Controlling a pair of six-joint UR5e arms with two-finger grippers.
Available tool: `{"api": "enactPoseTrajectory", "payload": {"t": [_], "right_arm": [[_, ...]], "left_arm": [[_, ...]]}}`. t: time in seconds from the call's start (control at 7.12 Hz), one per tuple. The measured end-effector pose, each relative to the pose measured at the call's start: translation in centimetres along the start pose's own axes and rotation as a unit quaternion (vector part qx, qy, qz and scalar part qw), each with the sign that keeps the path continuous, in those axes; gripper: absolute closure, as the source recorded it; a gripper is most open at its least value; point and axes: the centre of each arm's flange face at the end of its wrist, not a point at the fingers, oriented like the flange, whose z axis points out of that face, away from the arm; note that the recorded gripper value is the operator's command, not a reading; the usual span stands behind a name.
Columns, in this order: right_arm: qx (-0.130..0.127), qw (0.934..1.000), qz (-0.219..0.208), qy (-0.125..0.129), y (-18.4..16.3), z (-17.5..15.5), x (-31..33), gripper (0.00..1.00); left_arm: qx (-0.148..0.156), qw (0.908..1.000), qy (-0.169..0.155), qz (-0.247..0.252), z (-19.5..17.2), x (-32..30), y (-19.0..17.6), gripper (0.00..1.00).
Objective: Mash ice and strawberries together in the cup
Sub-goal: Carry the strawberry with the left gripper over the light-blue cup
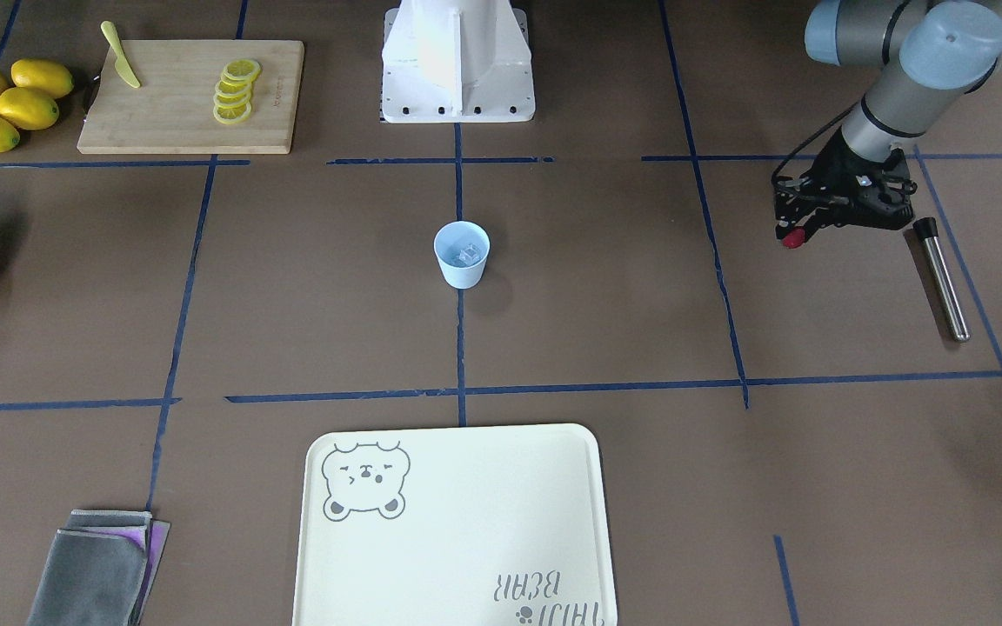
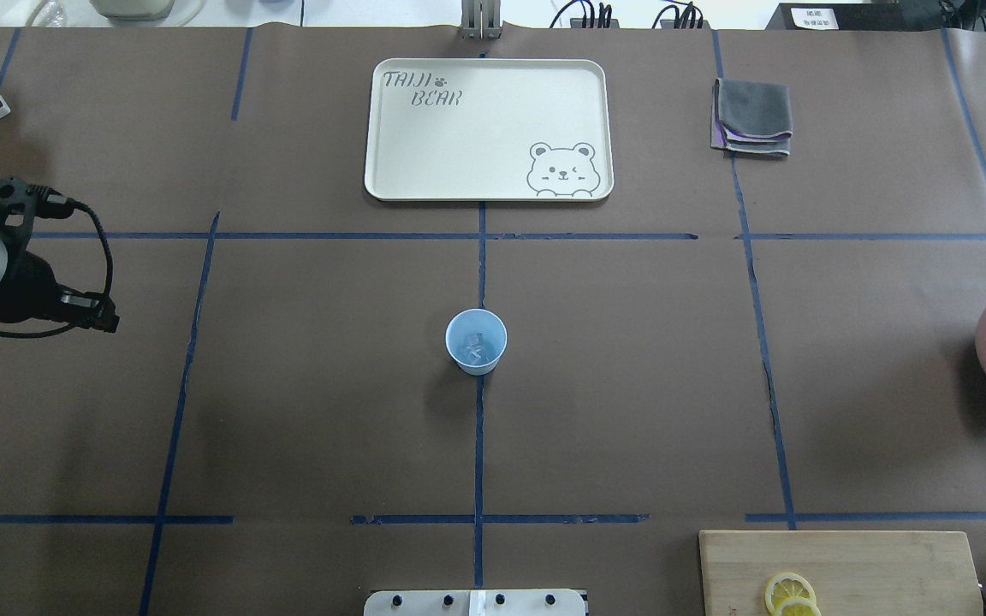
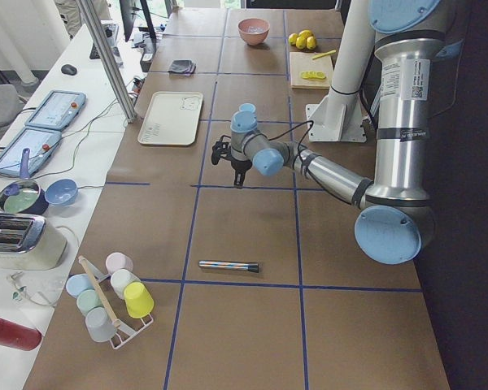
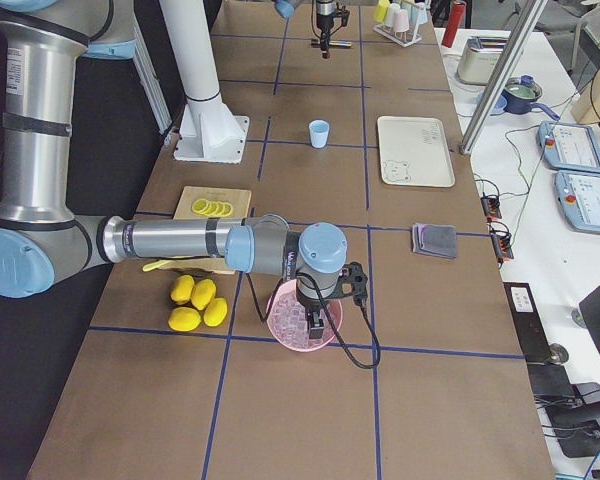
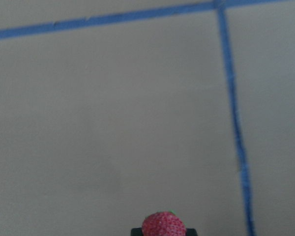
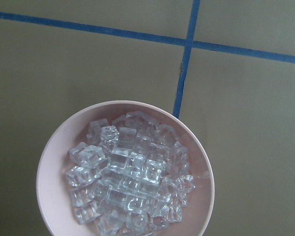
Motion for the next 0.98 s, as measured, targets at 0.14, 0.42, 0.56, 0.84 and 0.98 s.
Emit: {"api": "enactPoseTrajectory", "payload": {"t": [0.14,0.42,0.56,0.84,0.98], "right_arm": [[0.0,1.0,0.0,0.0,0.1,0.0,0.0,0.0],[0.0,1.0,0.001,0.0,0.1,0.0,0.0,0.0],[0.0,1.0,0.001,0.0,0.1,0.0,0.0,0.0],[0.0,1.0,0.001,0.0,0.2,0.0,0.0,0.0],[0.0,1.0,0.001,0.0,0.2,0.0,0.0,0.0]], "left_arm": [[-0.004,1.0,-0.005,-0.004,-2.9,4.1,-1.8,1.0],[-0.009,0.9997,-0.01,-0.021,-7.1,11.5,-4.2,1.0],[-0.015,0.999,-0.008,-0.04,-7.0,15.6,-3.9,1.0],[-0.018,0.9961,-0.002,-0.087,-4.7,26.6,-3.8,1.0],[-0.017,0.9941,-0.002,-0.107,-3.8,31.9,-4.2,1.0]]}}
